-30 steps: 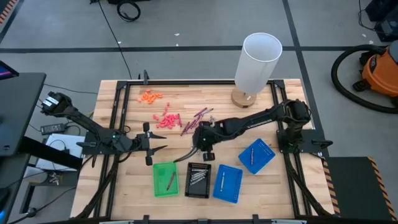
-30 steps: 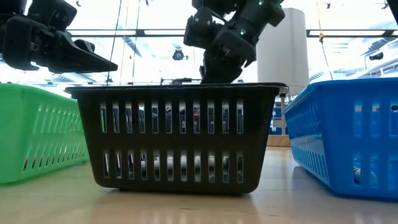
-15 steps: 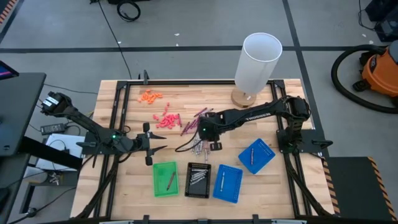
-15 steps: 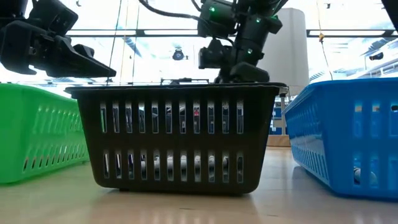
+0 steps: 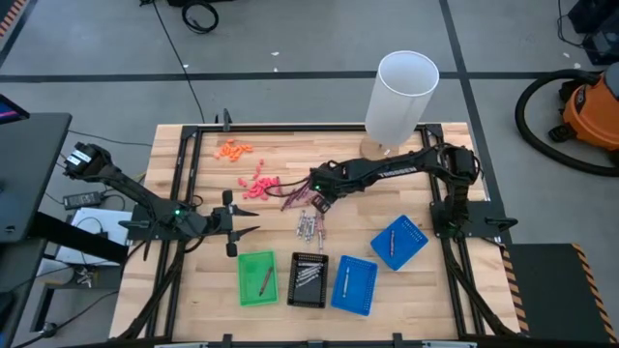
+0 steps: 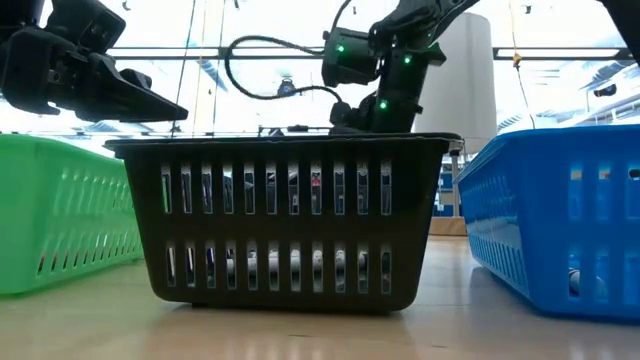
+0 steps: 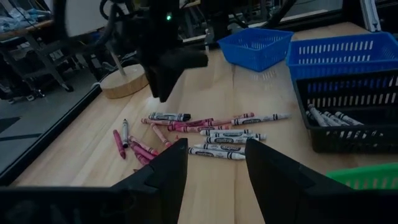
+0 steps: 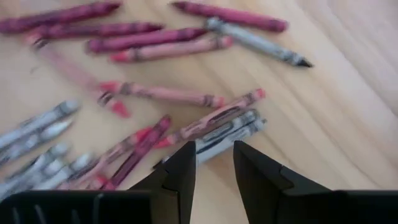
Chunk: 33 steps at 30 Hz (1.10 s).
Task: Sort crayons
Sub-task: Put the black crayon into the black basket
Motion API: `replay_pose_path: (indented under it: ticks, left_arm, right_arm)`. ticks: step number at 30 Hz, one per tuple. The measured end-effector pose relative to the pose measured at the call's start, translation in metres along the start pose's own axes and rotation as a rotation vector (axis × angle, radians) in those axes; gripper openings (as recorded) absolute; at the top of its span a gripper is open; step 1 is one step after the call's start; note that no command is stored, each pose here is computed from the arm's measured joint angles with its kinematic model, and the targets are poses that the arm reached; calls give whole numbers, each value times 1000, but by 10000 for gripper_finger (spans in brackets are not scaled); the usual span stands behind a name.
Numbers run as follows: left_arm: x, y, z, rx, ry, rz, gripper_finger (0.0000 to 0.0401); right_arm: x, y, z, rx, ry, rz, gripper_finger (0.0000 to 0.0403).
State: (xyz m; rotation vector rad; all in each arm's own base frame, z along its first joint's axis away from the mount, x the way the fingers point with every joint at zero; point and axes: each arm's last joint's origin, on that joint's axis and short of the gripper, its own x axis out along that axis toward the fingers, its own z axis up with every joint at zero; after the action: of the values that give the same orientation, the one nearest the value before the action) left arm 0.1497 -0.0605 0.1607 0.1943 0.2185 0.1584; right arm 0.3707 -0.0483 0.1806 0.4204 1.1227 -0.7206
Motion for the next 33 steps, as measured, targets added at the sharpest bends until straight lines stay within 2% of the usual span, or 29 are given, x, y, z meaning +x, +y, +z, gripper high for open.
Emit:
replay_pose_path:
  ticks: [6, 10, 14, 24, 33]
  left_arm:
    - [0, -1, 0, 0, -1, -5, 173]
    - [0, -1, 0, 3, 2, -5, 173]
    - [0, -1, -1, 12, 4, -5, 173]
    - [0, -1, 0, 7, -2, -5, 173]
    - [0, -1, 0, 7, -2, -5, 173]
  right_arm:
    - [16, 0, -5, 74, -4, -114, 147]
    - [18, 1, -5, 112, -31, -136, 167]
    - [17, 2, -7, 122, -47, -165, 171]
    - [36, -2, -24, 183, -66, -157, 168]
    - [40, -3, -33, 206, -43, -146, 167]
